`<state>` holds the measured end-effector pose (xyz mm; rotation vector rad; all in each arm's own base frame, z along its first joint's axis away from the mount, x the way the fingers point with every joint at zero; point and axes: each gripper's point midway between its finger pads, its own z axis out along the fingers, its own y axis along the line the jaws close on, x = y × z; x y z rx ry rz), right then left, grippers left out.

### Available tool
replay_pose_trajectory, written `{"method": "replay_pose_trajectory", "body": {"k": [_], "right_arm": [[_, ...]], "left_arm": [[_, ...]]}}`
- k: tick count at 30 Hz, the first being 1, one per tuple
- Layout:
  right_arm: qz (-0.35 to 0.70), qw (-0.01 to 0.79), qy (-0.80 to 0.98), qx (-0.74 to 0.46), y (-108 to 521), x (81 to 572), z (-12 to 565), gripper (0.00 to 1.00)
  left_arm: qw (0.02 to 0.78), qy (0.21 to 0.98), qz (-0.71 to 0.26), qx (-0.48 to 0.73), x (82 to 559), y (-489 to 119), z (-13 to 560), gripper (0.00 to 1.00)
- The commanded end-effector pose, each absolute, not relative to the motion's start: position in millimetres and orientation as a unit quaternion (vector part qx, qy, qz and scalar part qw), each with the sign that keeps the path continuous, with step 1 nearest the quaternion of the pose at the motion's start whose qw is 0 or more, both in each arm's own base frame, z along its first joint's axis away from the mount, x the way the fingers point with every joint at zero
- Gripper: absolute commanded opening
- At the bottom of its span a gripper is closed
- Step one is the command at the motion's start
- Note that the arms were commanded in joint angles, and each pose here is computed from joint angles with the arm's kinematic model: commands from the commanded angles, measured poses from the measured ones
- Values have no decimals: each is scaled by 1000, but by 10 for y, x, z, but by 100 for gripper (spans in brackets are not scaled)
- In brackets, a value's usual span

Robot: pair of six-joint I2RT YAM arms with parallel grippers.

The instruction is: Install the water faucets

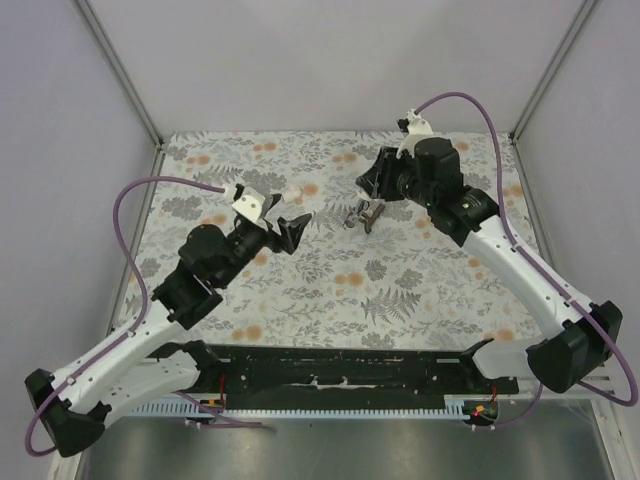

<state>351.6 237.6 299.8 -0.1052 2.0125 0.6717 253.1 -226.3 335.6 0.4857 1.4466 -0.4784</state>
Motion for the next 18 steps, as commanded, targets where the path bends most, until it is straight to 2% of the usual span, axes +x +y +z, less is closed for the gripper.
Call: {"method": "replay_pose_trajectory", "body": {"k": [1, 10, 18], "right_arm": [[360, 573, 715, -177, 2605, 3244, 3876, 0], [463, 495, 680, -279, 2923, 2834, 4036, 0], [566, 446, 566, -400, 3140, 2353, 4248, 0]], "left_arm": [[618, 643, -339, 301, 2286, -2480, 3152, 80], [576, 619, -417, 335, 2325, -2562, 3292, 80], [542, 562, -487, 393, 2160, -2741, 3468, 80]]}}
